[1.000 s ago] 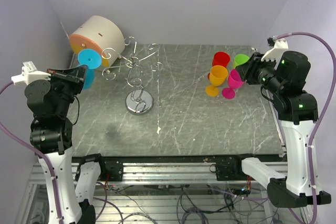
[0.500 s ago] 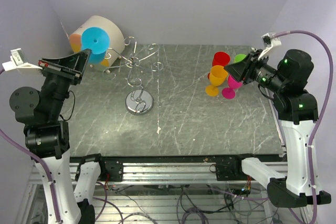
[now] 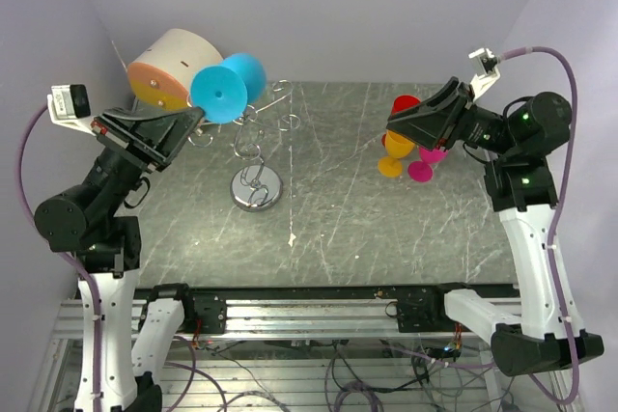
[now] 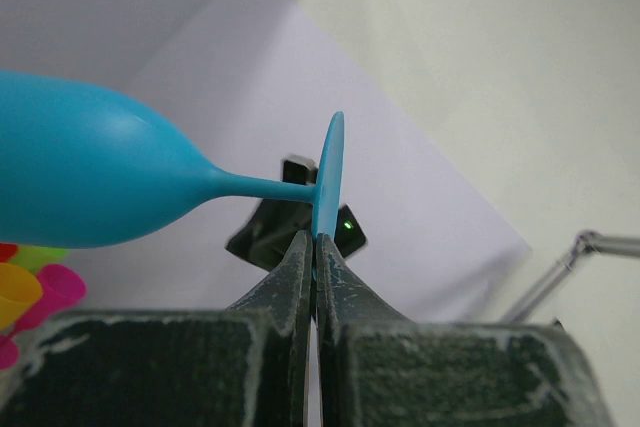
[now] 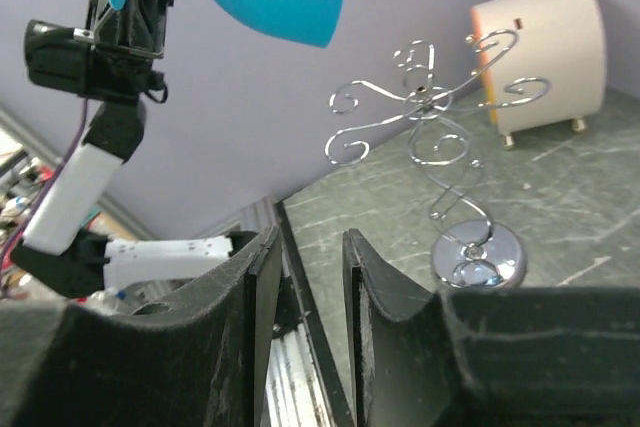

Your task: Take the wine glass off the wine glass rack

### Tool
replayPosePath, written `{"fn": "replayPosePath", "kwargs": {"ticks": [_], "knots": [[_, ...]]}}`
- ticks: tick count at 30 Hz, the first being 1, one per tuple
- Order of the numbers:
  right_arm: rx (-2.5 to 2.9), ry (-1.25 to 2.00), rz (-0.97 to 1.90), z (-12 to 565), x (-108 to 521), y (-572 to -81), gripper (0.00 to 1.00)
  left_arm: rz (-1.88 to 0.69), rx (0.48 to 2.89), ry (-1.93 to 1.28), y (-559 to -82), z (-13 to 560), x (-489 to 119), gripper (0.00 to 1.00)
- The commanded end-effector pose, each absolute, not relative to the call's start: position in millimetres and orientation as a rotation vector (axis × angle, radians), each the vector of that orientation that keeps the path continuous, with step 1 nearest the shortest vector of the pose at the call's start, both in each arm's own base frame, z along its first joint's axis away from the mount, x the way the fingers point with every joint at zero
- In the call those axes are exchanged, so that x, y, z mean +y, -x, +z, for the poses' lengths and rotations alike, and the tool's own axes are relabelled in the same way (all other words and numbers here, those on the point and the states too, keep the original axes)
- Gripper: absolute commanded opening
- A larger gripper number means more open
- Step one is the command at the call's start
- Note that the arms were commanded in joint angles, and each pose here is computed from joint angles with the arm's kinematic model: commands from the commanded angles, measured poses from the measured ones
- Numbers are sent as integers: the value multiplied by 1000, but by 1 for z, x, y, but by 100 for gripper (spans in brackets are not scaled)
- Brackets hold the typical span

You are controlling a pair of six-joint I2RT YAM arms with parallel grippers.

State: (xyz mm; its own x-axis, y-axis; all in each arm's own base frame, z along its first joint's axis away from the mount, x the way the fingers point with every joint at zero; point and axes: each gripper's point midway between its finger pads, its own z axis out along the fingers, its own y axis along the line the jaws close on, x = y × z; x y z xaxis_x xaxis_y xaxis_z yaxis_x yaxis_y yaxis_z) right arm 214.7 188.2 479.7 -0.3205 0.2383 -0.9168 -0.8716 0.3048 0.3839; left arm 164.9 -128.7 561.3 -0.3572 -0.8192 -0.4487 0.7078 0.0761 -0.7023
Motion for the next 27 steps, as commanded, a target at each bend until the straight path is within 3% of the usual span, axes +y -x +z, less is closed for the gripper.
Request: {"fn": "replayPosePath", "kwargs": {"ticks": [1,11,27], "knots": [[1340,786,1413,498,197,-184,32,-1685,1039,-118,-113,573,-149,7],[1243,935,1522,495,217,-158,51,-1825,1027,-406,-56,557,-171,7],[1036,1086,1678,495,265,-126,58,-1964,848,-765,29,545,-165,7]]}}
